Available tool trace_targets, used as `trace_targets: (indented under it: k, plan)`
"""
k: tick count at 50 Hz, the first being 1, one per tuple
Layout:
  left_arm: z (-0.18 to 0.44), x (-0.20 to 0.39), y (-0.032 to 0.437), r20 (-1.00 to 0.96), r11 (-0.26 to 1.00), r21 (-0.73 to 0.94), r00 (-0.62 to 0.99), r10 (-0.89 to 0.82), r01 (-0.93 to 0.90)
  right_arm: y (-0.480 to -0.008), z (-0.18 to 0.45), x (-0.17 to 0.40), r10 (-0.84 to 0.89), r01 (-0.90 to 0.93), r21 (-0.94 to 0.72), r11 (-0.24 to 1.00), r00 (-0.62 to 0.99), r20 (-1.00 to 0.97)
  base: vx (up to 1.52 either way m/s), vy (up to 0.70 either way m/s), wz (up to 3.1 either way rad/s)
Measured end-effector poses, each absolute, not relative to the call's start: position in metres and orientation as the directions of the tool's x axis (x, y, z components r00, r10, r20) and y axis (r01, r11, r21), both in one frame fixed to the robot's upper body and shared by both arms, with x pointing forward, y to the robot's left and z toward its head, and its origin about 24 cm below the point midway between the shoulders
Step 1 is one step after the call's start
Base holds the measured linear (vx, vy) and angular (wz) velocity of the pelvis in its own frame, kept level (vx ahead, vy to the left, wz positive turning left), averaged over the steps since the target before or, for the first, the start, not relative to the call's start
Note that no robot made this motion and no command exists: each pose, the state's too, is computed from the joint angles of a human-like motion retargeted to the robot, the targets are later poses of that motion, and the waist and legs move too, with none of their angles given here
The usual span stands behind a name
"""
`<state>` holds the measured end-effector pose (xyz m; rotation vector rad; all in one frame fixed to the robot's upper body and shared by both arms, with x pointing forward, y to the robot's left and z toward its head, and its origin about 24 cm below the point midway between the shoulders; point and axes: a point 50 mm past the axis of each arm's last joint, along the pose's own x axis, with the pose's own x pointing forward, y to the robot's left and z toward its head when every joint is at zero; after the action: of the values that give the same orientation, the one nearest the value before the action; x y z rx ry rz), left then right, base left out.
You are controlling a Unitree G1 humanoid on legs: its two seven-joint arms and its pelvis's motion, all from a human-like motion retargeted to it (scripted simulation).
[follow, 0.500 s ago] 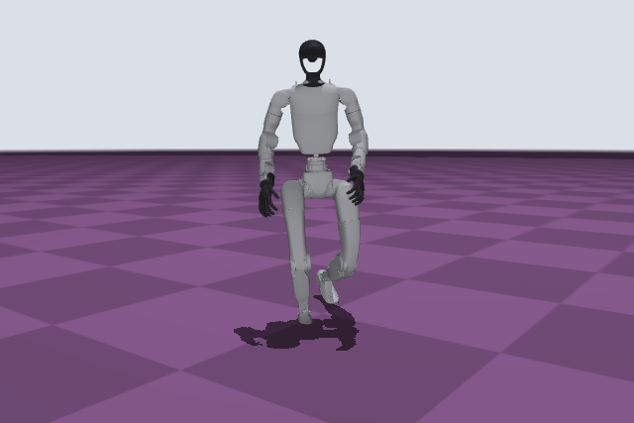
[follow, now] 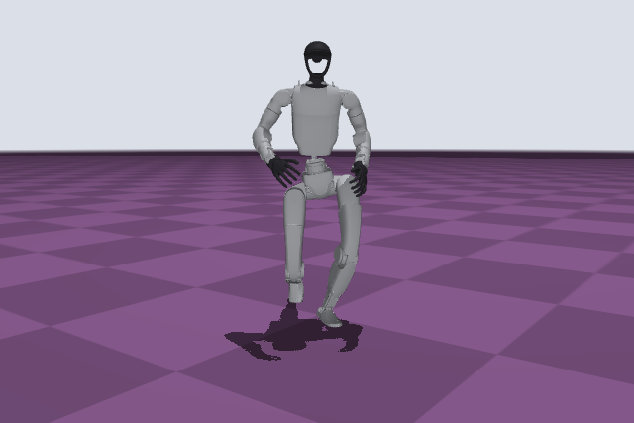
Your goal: Run
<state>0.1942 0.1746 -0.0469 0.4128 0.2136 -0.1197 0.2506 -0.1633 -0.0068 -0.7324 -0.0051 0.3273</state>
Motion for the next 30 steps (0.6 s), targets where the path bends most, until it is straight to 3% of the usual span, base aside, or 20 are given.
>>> trace_targets:
  k: [5,10,18,25,30]
  plan:
    - [-0.016,0.238,0.158,-0.035,0.893,0.446,0.998,-0.055,0.065,-0.187,-0.061,0.214,0.173,-0.364,-0.647,0.67,0.924,-0.34,-0.01,0.08,-0.02]
    - [0.025,0.271,0.14,0.137,0.927,0.375,0.987,-0.082,0.025,-0.215,-0.1,0.166,0.037,-0.41,-0.576,0.707,0.835,-0.549,0.0,0.0,0.0]
    - [0.06,0.277,0.123,0.297,0.955,0.29,0.944,-0.146,0.057,-0.232,-0.12,0.119,-0.087,-0.35,-0.501,0.792,0.747,-0.659,0.01,-0.05,-0.11]
    - [0.002,0.241,0.131,0.049,0.957,0.277,0.993,-0.105,0.088,-0.214,-0.095,0.169,-0.073,-0.21,-0.499,0.841,0.87,-0.488,-0.01,-0.09,-0.22]
    - [-0.022,0.213,0.153,-0.092,0.956,0.285,0.995,-0.047,0.072,-0.186,-0.006,0.257,0.069,-0.095,-0.544,0.834,0.995,-0.067,-0.02,-0.07,-0.31]
